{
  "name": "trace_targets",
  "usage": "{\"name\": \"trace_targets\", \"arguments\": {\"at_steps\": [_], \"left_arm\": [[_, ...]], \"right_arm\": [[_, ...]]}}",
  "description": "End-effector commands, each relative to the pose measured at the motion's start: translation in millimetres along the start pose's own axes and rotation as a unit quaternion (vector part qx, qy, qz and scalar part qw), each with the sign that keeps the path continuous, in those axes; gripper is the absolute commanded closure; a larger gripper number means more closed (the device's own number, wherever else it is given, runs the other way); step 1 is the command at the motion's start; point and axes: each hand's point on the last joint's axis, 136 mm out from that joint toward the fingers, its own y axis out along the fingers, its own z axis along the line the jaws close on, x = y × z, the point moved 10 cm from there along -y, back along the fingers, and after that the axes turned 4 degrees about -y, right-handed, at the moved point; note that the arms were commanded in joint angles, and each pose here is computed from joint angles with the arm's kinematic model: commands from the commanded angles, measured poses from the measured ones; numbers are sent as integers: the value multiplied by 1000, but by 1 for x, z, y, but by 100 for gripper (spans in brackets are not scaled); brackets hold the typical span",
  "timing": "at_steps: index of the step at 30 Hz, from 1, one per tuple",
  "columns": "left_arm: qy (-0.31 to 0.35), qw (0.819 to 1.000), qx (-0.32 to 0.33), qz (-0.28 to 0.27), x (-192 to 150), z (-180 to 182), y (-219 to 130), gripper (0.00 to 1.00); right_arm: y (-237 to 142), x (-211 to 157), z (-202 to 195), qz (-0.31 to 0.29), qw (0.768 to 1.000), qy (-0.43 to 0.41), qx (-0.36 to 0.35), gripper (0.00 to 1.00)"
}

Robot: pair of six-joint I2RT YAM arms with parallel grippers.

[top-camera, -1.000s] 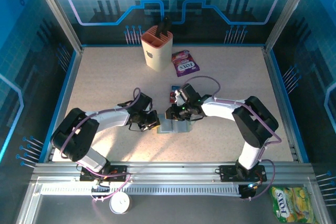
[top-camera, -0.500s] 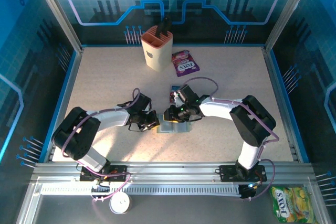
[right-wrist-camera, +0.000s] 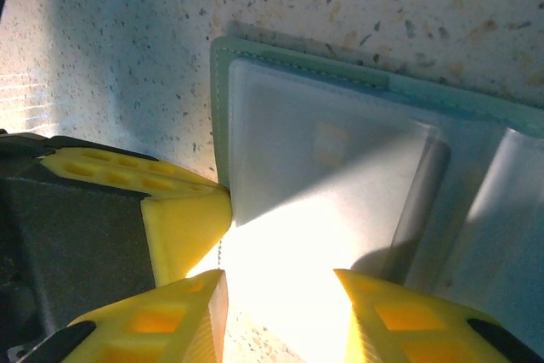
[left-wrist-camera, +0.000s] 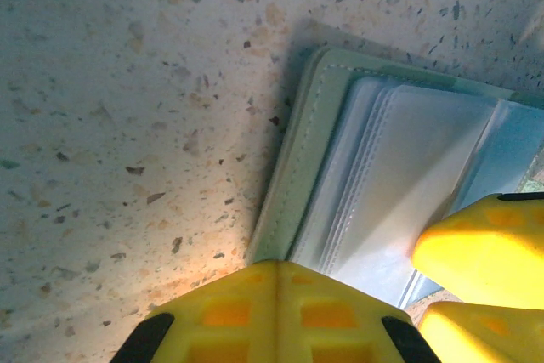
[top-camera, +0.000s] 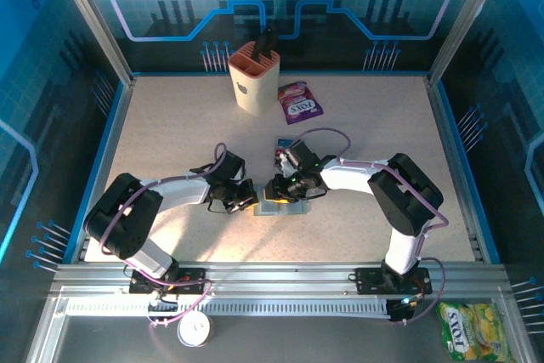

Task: Take the credit cards out of the card holder

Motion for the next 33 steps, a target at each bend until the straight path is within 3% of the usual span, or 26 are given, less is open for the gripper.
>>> {"name": "trace_targets", "arguments": {"at_steps": [1,15,33], "left_arm": [[-15,1000,14,8,0,8,5,95],[-15,1000,15,8,0,9,5,95],[3,1000,1,-11,3,-5,-10,95]], "right_arm": [[4,-2,1,14,1000,1,-12,62],[-6,-6,-4,9,998,-2,-61,62],[-7,-6,-17,3,999,9,-36,62]]}}
